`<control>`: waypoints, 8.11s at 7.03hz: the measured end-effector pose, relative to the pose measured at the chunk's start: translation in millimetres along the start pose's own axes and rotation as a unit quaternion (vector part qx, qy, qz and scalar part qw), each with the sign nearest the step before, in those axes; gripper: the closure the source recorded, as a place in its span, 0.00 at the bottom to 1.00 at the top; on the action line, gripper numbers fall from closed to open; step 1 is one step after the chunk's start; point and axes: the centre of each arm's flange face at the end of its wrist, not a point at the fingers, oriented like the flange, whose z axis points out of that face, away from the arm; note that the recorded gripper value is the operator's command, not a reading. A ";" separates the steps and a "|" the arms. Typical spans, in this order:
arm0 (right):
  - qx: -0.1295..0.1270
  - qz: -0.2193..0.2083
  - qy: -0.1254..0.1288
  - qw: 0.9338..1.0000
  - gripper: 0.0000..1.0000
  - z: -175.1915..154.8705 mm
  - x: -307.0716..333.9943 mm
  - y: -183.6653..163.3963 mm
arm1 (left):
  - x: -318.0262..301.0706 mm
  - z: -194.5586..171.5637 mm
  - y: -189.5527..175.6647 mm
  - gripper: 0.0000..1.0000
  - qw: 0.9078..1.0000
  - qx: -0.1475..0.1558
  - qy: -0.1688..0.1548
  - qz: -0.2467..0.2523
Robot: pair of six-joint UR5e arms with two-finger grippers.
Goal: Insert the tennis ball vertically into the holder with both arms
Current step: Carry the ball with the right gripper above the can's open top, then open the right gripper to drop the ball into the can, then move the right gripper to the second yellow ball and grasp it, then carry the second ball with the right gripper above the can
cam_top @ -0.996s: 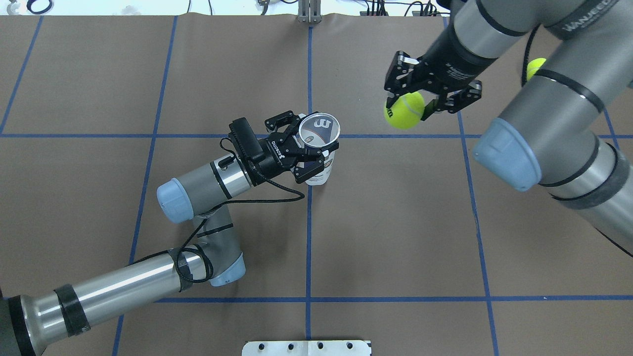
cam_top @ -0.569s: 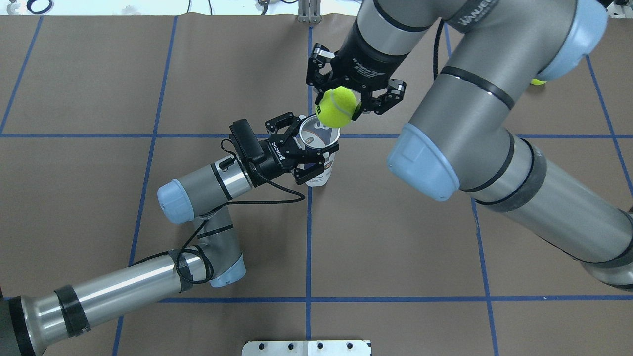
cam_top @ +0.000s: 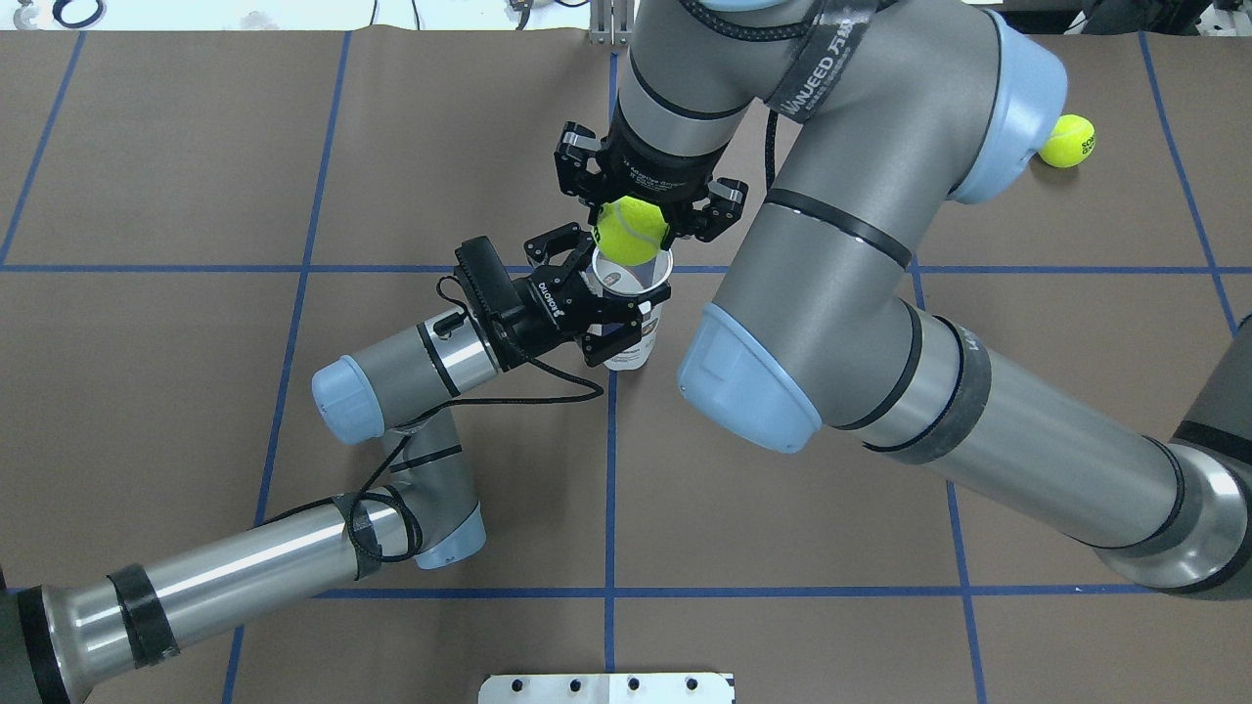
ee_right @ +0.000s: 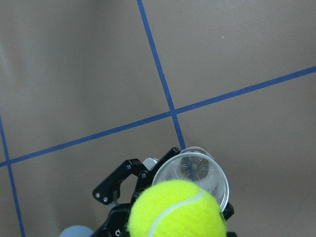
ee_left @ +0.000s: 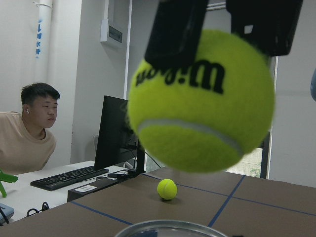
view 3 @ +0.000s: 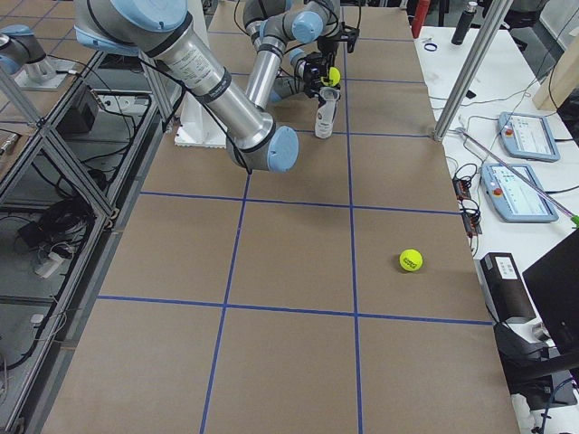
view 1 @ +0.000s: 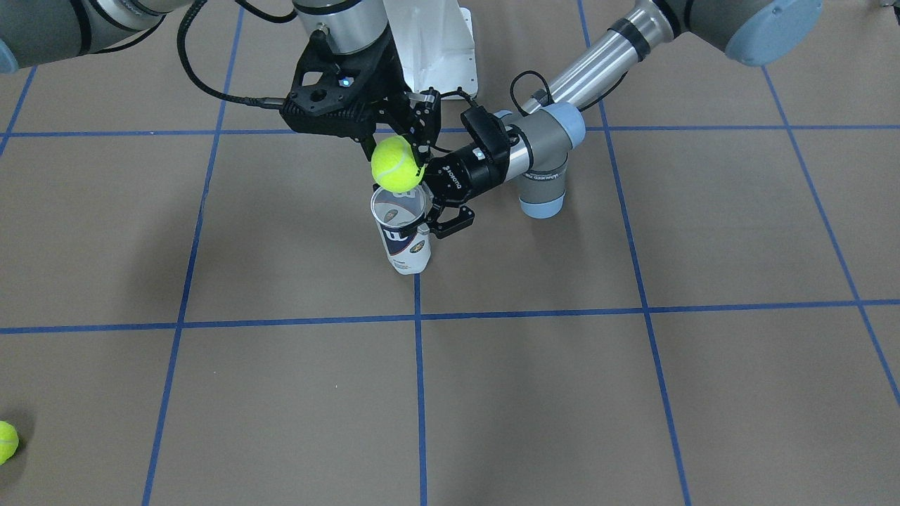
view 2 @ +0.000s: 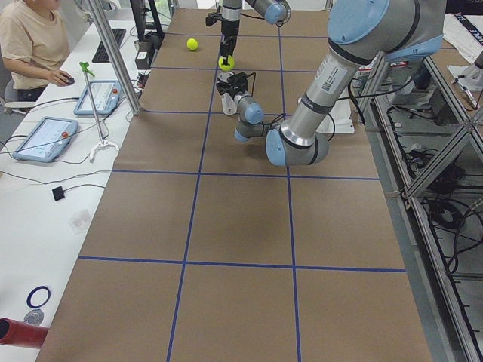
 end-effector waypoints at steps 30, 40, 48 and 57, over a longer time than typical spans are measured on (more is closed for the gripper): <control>0.000 -0.284 0.069 0.956 0.00 71.1 351.4 -258.1 | -11.2 -9.8 -1.2 0.02 1.000 -0.001 -0.006 0.030; 0.064 -0.352 0.190 0.914 0.99 215.8 490.7 -377.5 | -8.1 -8.3 -7.3 0.02 1.000 0.007 -0.003 0.028; 0.024 -0.190 0.005 0.981 1.00 56.6 328.2 -319.1 | -5.1 -8.9 -4.6 0.02 1.000 0.004 -0.002 0.026; -0.007 0.001 -0.024 1.000 1.00 -1.6 21.7 -13.1 | -4.7 -6.0 -3.6 0.02 1.000 -0.004 -0.005 0.028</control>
